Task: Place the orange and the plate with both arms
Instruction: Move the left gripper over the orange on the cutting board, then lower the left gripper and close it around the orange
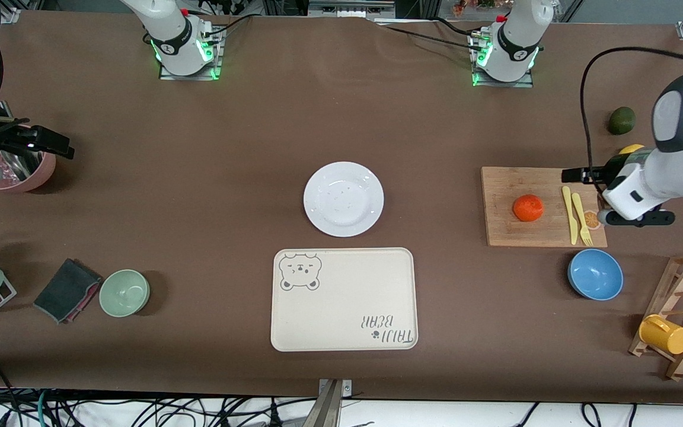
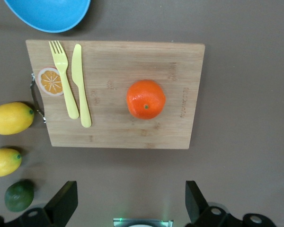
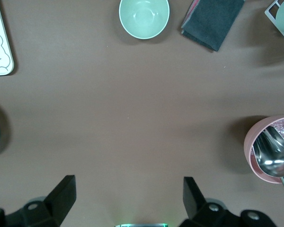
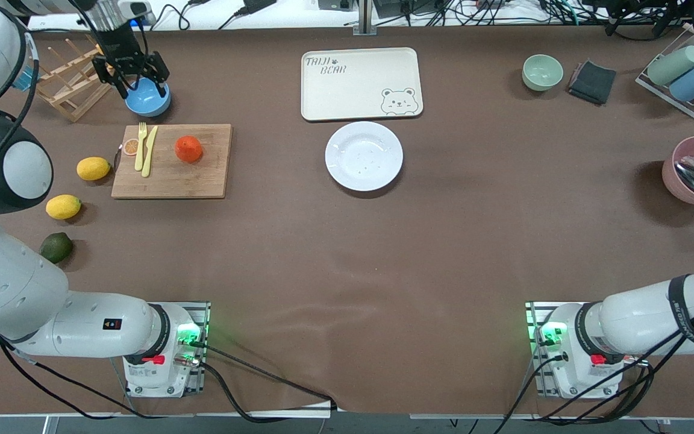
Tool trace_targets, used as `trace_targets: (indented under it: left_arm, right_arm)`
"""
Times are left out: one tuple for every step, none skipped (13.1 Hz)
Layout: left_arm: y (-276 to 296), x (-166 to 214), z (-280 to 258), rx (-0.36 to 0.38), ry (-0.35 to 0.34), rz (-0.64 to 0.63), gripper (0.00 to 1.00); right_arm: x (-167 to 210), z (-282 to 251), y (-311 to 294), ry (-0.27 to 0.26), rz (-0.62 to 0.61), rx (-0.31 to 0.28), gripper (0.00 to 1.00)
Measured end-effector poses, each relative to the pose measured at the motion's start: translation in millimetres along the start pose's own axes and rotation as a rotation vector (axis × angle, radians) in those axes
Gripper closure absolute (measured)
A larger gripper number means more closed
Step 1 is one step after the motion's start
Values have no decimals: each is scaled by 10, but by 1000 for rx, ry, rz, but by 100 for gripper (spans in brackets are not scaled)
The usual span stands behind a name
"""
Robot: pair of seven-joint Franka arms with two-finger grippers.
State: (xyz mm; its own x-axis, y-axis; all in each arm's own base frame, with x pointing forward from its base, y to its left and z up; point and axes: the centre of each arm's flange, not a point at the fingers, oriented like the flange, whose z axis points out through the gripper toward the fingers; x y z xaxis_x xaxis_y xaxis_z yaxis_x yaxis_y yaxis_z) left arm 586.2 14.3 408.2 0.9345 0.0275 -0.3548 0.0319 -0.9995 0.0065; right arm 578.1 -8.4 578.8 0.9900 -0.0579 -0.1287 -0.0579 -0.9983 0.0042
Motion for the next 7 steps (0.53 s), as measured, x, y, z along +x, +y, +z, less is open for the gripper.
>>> trace_targets:
  left_arm:
    - [-11, 36, 159, 0, 16, -2, 0]
    - [-29, 67, 316, -1, 41, -5, 0]
    - [-48, 82, 479, -2, 71, -8, 0]
    - [-61, 77, 663, -2, 99, -10, 0]
    - [-69, 59, 848, -2, 122, -12, 0]
    - [-75, 36, 1020, -2, 140, -13, 0]
    - [-78, 12, 1162, -1, 158, -14, 0]
  right_arm:
    - [0, 0, 0, 0, 0, 0, 0]
    - [0, 0, 0, 0, 0, 0, 0]
    - [0, 0, 0, 0, 0, 0, 0]
    - [0, 1, 0, 0, 0, 0, 0]
    - [0, 0, 0, 0, 0, 0, 0]
    - [0, 1, 0, 0, 0, 0, 0]
    - [0, 1, 0, 0, 0, 0, 0]
